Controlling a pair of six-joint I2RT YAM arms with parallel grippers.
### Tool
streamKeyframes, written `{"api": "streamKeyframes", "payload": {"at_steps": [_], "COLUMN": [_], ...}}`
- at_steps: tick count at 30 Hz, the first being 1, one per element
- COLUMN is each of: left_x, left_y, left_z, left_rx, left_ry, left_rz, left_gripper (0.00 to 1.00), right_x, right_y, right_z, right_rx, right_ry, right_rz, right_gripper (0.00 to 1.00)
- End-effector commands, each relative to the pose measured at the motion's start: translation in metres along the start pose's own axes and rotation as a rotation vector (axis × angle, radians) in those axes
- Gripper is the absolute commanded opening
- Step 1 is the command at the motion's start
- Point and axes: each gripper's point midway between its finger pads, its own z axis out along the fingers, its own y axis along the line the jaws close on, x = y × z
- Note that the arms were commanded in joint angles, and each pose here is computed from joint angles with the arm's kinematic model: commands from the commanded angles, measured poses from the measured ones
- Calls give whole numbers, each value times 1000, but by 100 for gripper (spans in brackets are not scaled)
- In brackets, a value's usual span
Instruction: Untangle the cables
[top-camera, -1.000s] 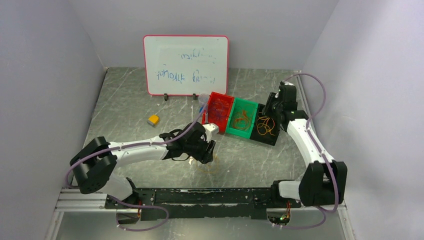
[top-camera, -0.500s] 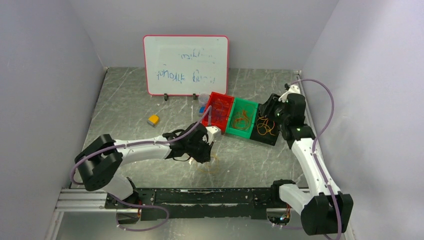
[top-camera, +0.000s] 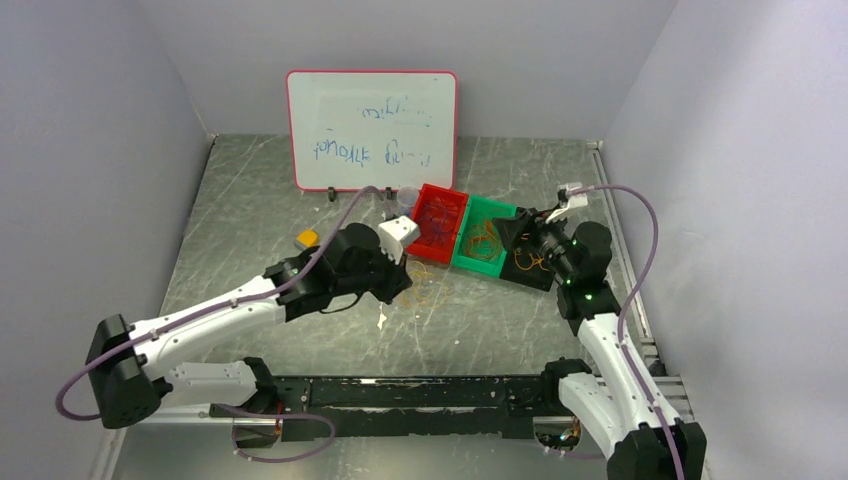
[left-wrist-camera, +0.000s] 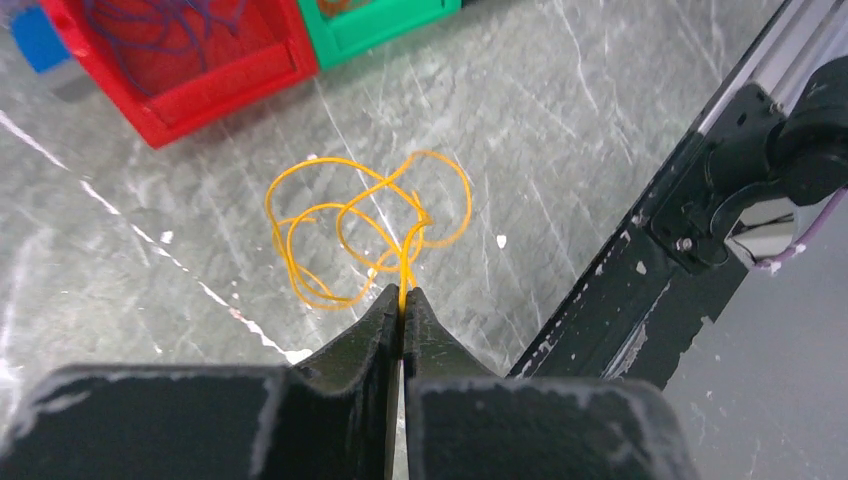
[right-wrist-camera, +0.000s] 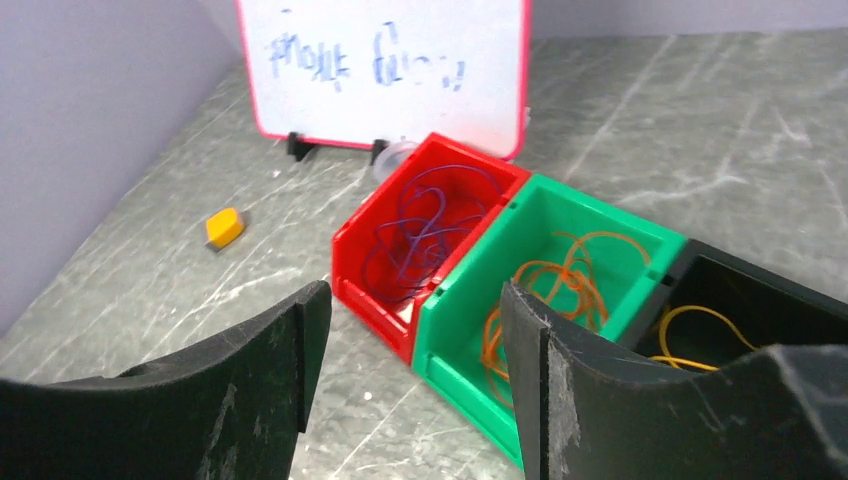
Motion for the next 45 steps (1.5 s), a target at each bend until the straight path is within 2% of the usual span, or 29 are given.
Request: {"api": "streamKeyframes", "payload": {"at_steps": [1, 8, 15, 20, 28, 29, 33, 34, 38, 45], "left_x": [-33, -64, -76, -79, -79, -80, -79, -79, -79, -82], "left_y": [8, 10, 12, 8, 5, 4, 6, 7, 18, 82], "left_z": [-28, -58, -68, -68, -66, -67, -70, -72, -85, -145], "left_rx": [-72, -117, -142, -124, -102, -99, -110, -115, -175, -582], "left_ry": [-84, -170, -212, -228, -223, -225, -228, -232, -248, -303], "left_rz": [23, 21, -14, -18, -1, 0, -6, -8, -16, -104], "left_gripper": [7, 7, 7, 7, 7, 7, 7, 7, 7, 7], "right_x": [-7, 17, 38, 63, 75, 77, 79, 79, 76, 67], "right_y": [34, 106, 155, 174, 181, 180, 174, 170, 140, 70], "right_z": [-1, 4, 0, 1, 22, 25, 36, 37, 39, 23], "right_rx": [-141, -366, -510, -551, -539, -532, -473, -450, -261, 126], "right_ry": [-96, -75, -54, 6, 48, 57, 80, 83, 85, 45], "right_rz": [-126, -200, -116, -107, -124, -125, -108, -100, -48, 18], "right_gripper": [66, 63, 63, 62, 57, 54, 25, 20, 1, 0]}}
